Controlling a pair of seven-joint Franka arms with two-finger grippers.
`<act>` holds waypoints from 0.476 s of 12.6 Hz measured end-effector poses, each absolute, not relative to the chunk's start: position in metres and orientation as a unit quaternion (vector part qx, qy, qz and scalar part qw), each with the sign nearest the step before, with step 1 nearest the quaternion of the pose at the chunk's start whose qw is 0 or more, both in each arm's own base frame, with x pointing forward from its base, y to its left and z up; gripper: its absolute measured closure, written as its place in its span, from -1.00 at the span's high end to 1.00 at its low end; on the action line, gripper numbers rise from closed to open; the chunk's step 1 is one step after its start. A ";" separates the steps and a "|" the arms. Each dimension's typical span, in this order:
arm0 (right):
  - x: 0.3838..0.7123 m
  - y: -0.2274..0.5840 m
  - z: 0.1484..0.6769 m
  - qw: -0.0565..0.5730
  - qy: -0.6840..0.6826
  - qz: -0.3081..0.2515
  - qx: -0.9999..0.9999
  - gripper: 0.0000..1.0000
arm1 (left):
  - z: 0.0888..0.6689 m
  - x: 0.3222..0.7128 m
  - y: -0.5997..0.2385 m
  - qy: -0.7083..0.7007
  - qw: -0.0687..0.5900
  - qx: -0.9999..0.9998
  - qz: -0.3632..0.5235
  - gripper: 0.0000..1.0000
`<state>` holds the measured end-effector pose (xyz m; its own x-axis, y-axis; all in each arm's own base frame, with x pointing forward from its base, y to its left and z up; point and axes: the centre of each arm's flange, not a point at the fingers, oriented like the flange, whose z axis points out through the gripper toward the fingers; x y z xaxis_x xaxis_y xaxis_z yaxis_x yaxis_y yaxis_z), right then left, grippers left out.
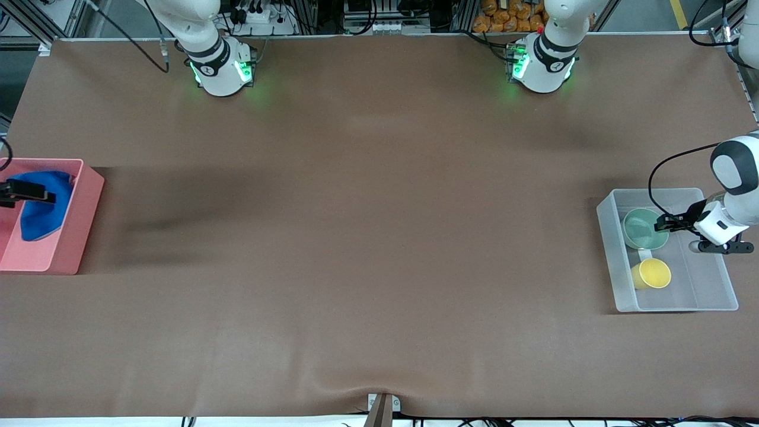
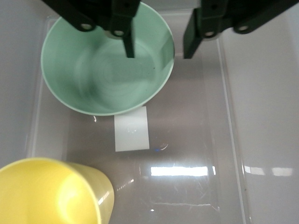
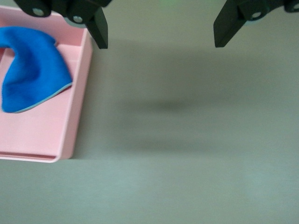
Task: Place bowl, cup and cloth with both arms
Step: 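Open both grippers to release the bowl and the cloth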
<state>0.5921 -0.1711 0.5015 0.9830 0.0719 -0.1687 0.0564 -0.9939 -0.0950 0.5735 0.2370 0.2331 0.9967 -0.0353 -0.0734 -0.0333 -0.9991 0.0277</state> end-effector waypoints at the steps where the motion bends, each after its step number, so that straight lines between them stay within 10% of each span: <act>1: 0.589 -0.148 0.518 0.041 -0.031 0.088 -0.995 1.00 | 0.236 0.577 0.235 -0.020 0.011 0.999 -0.033 0.35; 4: 0.563 -0.116 0.577 0.033 -0.033 0.073 -0.996 1.00 | 0.253 0.595 0.225 -0.032 0.003 0.999 -0.016 0.97; 6: 0.552 -0.107 0.602 0.046 -0.036 0.051 -0.997 1.00 | 0.269 0.602 0.226 -0.033 -0.001 0.999 -0.010 1.00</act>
